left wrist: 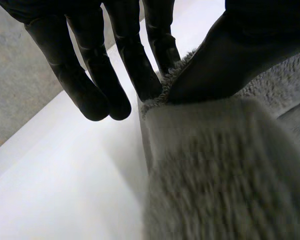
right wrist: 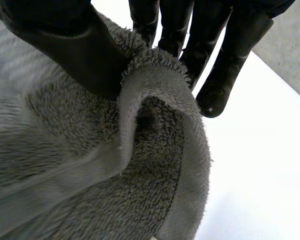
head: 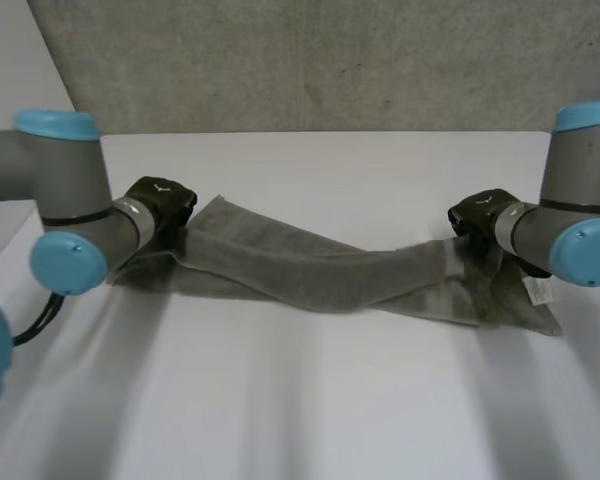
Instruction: Fold the towel.
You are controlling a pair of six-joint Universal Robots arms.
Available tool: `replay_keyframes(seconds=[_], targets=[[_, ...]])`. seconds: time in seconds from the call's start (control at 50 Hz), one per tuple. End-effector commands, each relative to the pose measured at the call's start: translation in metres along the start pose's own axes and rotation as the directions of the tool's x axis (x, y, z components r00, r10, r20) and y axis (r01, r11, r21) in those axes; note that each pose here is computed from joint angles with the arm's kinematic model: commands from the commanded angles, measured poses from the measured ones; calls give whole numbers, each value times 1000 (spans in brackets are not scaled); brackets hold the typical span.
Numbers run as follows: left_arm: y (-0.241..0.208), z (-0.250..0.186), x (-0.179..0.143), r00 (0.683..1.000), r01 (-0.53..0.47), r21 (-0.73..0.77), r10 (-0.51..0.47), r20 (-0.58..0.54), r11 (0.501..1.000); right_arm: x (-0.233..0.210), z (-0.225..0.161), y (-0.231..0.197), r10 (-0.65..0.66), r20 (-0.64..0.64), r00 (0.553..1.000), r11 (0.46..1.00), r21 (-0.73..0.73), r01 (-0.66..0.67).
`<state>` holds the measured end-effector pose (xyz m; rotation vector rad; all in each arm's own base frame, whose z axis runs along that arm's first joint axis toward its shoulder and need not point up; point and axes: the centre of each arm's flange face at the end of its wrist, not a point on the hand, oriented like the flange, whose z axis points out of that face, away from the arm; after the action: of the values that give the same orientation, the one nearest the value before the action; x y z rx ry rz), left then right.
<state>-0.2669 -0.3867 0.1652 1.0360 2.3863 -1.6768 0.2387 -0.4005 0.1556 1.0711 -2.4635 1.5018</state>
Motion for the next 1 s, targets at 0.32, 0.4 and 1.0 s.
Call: replay_keyframes(seconds=[0.32, 0.4, 1.0], targets=[[-60, -1, -11, 987, -1, 157, -24, 158, 988, 31, -47, -61, 33, -205, 978, 972, 233, 16], [-68, -23, -18, 988, 4, 145, -26, 154, 989, 22, -67, -59, 19, -151, 988, 972, 233, 17], [27, -61, -34, 998, 14, -21, -12, 66, 1000, -53, -105, 54, -7, 12, 1000, 995, 103, 5]])
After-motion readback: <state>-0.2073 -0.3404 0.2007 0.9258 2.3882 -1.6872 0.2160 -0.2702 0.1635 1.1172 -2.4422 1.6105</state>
